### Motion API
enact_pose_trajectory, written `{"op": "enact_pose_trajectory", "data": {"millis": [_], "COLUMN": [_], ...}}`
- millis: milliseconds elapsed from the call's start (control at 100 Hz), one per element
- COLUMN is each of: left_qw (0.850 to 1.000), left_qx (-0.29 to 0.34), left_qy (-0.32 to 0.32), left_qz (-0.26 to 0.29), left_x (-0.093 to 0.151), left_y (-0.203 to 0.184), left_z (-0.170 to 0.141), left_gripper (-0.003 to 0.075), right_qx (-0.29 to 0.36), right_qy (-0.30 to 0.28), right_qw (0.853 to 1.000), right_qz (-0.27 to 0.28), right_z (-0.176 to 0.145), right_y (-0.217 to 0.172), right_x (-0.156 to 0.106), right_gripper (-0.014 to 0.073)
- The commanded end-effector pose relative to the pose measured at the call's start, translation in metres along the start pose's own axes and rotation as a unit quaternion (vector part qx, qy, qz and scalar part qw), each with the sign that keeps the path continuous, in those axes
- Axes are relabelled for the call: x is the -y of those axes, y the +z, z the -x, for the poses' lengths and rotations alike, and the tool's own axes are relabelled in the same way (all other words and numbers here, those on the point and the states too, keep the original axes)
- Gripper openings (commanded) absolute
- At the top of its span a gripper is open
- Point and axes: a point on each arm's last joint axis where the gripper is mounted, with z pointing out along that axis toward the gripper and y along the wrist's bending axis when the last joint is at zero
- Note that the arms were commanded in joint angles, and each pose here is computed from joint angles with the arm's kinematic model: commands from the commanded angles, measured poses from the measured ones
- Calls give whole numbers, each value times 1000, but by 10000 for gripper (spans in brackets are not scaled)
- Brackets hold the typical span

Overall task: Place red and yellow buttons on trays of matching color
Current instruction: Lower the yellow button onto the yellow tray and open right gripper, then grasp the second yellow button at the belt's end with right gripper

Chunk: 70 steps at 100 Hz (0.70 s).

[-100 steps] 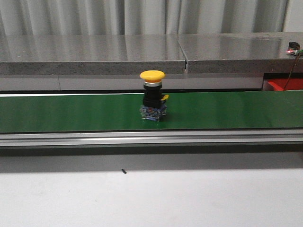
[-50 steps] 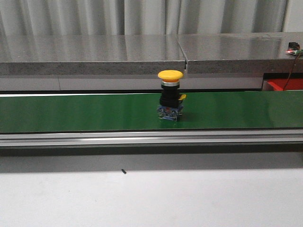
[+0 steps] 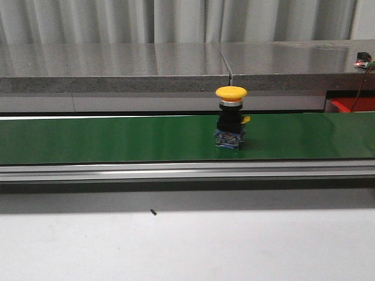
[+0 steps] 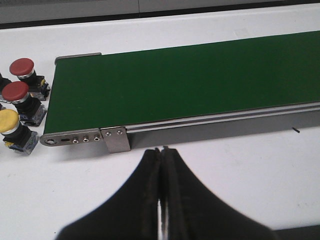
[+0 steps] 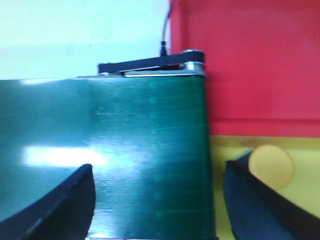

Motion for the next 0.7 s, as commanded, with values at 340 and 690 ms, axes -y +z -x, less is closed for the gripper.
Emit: {"op": "enact_pose_trajectory", "data": {"millis": [340, 690], "left_qw": [999, 999], "left_qx": [40, 40], "left_qy": [-4, -4], "left_qz": [-5, -5], "left_x": [1, 1], "left_y": [-4, -4], "left_z": [12, 12], "left_gripper": [-20, -20], "right_qx": [31, 3], "right_qy": [-184, -298], "right_qw": [978, 942], "right_qz": [97, 151], "right_z": [-1, -17], "right_y": [-25, -22], "right_x": [-86, -128], "right_gripper": [540, 540]}}
